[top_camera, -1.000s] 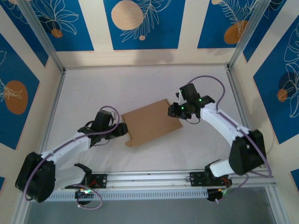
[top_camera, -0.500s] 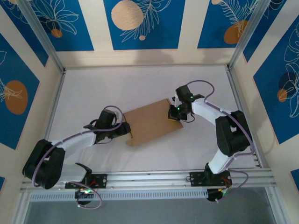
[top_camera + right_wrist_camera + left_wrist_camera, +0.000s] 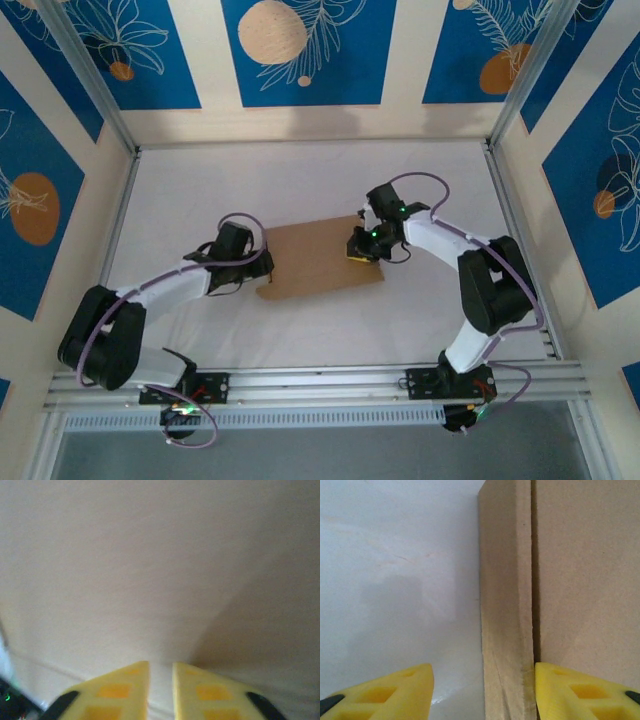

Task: Fold the paper box

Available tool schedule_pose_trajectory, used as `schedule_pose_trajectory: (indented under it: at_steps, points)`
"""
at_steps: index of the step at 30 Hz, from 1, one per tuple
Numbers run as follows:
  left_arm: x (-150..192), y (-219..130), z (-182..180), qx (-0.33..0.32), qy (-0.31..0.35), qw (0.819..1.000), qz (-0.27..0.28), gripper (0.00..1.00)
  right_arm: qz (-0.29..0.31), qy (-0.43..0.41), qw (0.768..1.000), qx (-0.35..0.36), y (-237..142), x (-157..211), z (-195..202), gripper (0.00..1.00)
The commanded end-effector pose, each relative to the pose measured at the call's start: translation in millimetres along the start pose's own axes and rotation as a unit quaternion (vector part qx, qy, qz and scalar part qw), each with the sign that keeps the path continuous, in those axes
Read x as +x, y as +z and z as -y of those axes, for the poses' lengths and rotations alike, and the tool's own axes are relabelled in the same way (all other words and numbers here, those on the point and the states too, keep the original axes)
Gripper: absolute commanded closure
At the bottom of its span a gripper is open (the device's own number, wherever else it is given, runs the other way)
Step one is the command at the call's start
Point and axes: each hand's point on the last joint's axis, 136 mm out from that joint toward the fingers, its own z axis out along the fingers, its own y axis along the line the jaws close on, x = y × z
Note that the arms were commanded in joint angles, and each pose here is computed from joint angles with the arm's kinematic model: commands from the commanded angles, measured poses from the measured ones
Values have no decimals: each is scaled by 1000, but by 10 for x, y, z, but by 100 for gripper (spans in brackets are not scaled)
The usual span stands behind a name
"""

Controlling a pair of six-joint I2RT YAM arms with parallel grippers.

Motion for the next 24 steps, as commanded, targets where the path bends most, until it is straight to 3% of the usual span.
schedule_pose_trajectory:
  at_steps: [1,6,10,17,22,24]
  points:
    - [101,15,-153,-46,21,998,-26,45,2,-20,999,-37,-284,107,-207,66]
    - [-10,-12,-142,-57,45,997,-12,46,71,20,997,-19,-608,-274,95,54]
    - [-56,-40,-149,-59,76,995,0,46,91,70,993,9,-597,-470,487,43]
    - [-53,-58,-212,-26,70,997,2,56,70,101,990,-69,-368,-547,512,17]
    - [-120,-102,-214,-15,67,998,9,74,42,104,987,-111,-293,-472,413,14]
    - [-153,-131,-212,-13,65,998,13,76,35,112,986,-115,-264,-417,423,14]
